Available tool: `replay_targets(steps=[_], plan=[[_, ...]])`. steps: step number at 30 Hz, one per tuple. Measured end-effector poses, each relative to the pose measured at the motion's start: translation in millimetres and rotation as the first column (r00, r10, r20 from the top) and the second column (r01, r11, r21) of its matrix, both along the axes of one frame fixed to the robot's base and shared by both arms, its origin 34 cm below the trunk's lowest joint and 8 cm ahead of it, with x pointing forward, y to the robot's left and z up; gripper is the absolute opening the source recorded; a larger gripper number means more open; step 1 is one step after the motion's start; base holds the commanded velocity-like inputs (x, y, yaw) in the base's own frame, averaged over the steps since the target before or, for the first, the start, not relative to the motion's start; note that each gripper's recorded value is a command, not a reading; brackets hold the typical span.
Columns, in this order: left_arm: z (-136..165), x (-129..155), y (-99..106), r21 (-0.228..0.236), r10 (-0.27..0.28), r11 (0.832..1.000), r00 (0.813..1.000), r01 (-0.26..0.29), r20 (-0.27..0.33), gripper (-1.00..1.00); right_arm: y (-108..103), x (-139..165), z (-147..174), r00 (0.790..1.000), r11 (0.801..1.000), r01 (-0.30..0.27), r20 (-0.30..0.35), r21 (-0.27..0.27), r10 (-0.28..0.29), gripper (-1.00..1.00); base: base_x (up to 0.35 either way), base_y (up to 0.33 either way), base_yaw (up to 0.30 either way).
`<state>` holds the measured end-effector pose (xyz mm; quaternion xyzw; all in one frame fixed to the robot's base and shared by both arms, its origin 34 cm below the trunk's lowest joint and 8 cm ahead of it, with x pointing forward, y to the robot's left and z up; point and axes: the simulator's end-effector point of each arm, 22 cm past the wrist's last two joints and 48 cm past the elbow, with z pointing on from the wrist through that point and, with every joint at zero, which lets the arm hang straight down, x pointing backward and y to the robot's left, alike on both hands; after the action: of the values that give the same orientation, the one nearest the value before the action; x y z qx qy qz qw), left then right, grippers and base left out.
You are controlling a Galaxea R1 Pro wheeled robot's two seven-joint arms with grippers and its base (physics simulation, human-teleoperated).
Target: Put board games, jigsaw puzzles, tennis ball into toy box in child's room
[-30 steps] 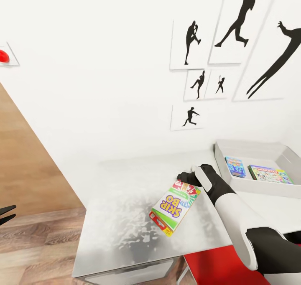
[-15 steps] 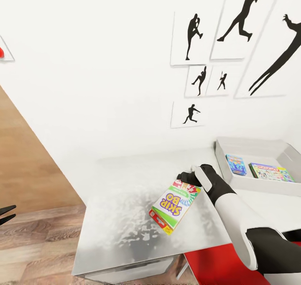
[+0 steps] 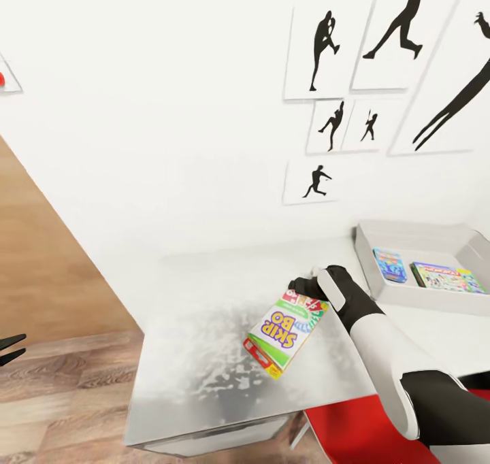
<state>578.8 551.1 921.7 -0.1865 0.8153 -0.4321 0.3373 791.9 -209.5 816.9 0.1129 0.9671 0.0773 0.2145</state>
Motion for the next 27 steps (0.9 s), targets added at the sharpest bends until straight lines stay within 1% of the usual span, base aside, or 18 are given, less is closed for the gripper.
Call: replay_targets(steps=[14, 23, 25, 27], plan=[[-0.4, 0.0, 0.0, 0.000, 0.000, 1.000, 1.000, 0.000, -0.001, 1.00, 0.2, 0.2, -0.1, 1.000, 1.000, 0.000, 0.000, 0.001, 0.000, 1.00, -0.006, 0.263, 0.000], [-0.5, 0.1, 0.3, 0.001, 0.000, 1.000, 1.000, 0.000, -0.001, 1.00, 0.5, -0.9, -1.4, 1.000, 1.000, -0.001, -0.005, 0.003, 0.001, 1.00, -0.114, 0.203, 0.000], [-0.7, 0.3, 0.3, 0.001, 0.000, 1.000, 1.000, 0.000, -0.002, 1.00, 1.7, -7.3, -9.4, 1.000, 1.000, 0.004, -0.028, 0.013, -0.004, 1.00, -0.144, 0.187, 0.000], [-0.6, 0.2, 0.5, 0.001, 0.000, 1.000, 1.000, 0.000, -0.002, 1.00, 2.1, -7.6, -9.6, 1.000, 1.000, 0.005, -0.029, 0.014, -0.004, 1.00, -0.147, 0.171, 0.000]])
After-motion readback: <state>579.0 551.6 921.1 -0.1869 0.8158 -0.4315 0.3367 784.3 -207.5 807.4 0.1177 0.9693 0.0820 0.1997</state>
